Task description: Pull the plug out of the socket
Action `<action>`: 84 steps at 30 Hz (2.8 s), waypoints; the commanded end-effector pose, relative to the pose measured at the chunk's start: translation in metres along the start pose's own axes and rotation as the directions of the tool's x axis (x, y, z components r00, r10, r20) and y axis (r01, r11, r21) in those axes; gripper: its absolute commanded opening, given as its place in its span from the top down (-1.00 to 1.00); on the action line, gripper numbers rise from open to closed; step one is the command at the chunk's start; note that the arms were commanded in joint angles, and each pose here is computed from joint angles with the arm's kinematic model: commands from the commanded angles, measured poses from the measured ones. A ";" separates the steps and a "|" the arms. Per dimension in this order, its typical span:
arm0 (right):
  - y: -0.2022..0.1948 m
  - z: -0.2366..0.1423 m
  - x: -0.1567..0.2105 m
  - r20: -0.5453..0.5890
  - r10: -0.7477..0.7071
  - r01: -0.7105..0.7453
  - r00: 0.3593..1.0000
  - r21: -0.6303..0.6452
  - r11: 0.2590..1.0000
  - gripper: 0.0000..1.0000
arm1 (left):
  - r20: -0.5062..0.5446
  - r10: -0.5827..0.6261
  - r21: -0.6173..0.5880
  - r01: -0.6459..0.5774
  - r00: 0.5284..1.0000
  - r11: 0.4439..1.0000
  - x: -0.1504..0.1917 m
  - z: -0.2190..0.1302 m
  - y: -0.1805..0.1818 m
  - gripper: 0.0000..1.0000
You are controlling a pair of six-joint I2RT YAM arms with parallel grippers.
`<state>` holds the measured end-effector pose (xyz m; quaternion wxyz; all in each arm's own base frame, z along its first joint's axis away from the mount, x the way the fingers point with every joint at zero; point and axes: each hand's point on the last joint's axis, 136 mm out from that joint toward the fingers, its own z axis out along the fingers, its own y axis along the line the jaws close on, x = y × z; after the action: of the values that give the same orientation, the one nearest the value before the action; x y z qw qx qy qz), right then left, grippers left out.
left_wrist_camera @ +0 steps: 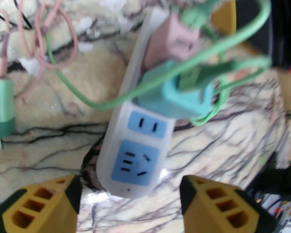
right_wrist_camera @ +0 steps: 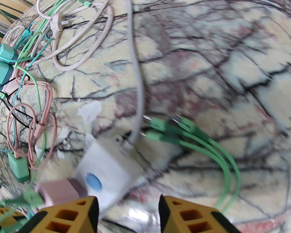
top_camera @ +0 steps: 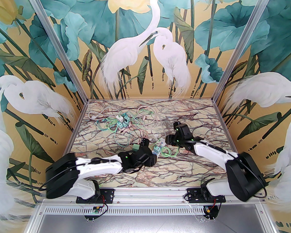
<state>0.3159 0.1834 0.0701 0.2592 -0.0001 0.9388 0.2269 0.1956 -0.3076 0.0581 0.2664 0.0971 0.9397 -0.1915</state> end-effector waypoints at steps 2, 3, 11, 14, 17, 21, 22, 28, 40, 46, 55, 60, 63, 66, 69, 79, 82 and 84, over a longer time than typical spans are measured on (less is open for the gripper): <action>0.015 0.003 -0.009 0.004 -0.027 0.027 1.000 -0.064 0.998 0.04 | -0.042 0.076 -0.016 -0.077 0.996 0.997 0.009 0.010 -0.004 -0.41; 0.016 0.003 -0.008 0.004 -0.028 0.029 1.000 -0.064 0.998 0.04 | -0.050 0.086 0.000 -0.086 0.995 0.996 0.011 0.012 -0.007 -0.40; 0.004 0.015 -0.006 -0.021 -0.034 0.034 0.999 -0.008 0.999 0.03 | -0.087 0.141 -0.207 -0.156 0.986 0.966 0.014 0.020 0.028 -0.40; 0.006 0.017 -0.005 -0.023 -0.031 0.031 0.999 -0.018 0.999 0.02 | -0.103 0.158 -0.289 -0.181 0.982 0.940 0.014 0.021 0.045 -0.36; 0.005 0.017 -0.005 -0.026 -0.037 0.037 0.999 -0.014 0.999 0.02 | -0.107 0.139 -0.316 -0.167 0.984 0.934 0.011 0.020 0.058 -0.35; 0.008 0.016 -0.004 -0.025 -0.044 0.044 0.999 -0.026 0.999 0.03 | -0.109 0.119 -0.298 -0.147 0.987 0.943 0.007 0.020 0.066 -0.34; 0.010 0.013 -0.004 -0.018 -0.054 0.054 0.998 -0.024 0.998 0.02 | -0.105 0.123 -0.272 -0.148 0.987 0.951 0.006 0.020 0.061 -0.35; 0.036 -0.020 -0.001 0.101 -0.177 0.180 0.979 -0.016 0.984 0.01 | -0.069 0.107 -0.173 -0.117 0.992 0.978 -0.001 0.015 0.043 -0.35; 0.107 -0.057 0.038 0.198 -0.373 0.395 0.907 -0.087 0.915 0.07 | 0.104 -0.090 -0.020 0.092 0.991 0.996 -0.032 -0.041 0.052 -0.37; 0.130 -0.031 0.048 0.136 -0.407 0.421 0.903 -0.100 0.902 0.08 | 0.187 -0.162 0.014 0.162 0.969 0.987 -0.041 -0.065 0.072 -0.37; 0.111 -0.004 0.039 0.080 -0.438 0.435 0.895 0.051 0.899 0.07 | 0.180 -0.188 0.029 0.185 0.966 0.982 -0.031 -0.065 0.079 -0.38; 0.102 0.004 0.031 0.064 -0.422 0.418 0.904 0.062 0.906 0.12 | 0.163 -0.193 0.056 0.186 0.968 0.981 -0.029 -0.060 0.074 -0.31; 0.100 0.009 0.031 0.047 -0.432 0.430 0.901 0.045 0.902 0.13 | 0.154 -0.190 0.056 0.183 0.970 0.981 -0.029 -0.057 0.072 -0.31; 0.102 0.015 0.034 0.033 -0.468 0.467 0.883 0.030 0.884 0.13 | 0.146 -0.186 0.061 0.178 0.972 0.982 -0.029 -0.053 0.069 -0.31; 0.106 0.018 0.035 0.025 -0.482 0.482 0.876 0.012 0.876 0.13 | 0.138 -0.186 0.060 0.179 0.973 0.982 -0.028 -0.050 0.068 -0.31; 0.119 0.015 0.037 0.028 -0.475 0.475 0.880 -0.034 0.879 0.06 | 0.130 -0.178 0.056 0.172 0.975 0.983 -0.028 -0.046 0.067 -0.30; 0.122 0.015 0.039 0.021 -0.473 0.474 0.881 -0.032 0.880 0.06 | 0.135 -0.177 0.053 0.171 0.975 0.984 -0.029 -0.046 0.068 -0.30; 0.121 0.016 0.038 0.017 -0.463 0.464 0.886 -0.017 0.886 0.06 | 0.140 -0.179 0.051 0.173 0.974 0.984 -0.030 -0.047 0.069 -0.30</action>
<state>0.2748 0.2955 0.0882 0.3145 -0.2279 0.9066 0.1651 0.2143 -0.2245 0.0832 0.3083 0.0046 0.9229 -0.2307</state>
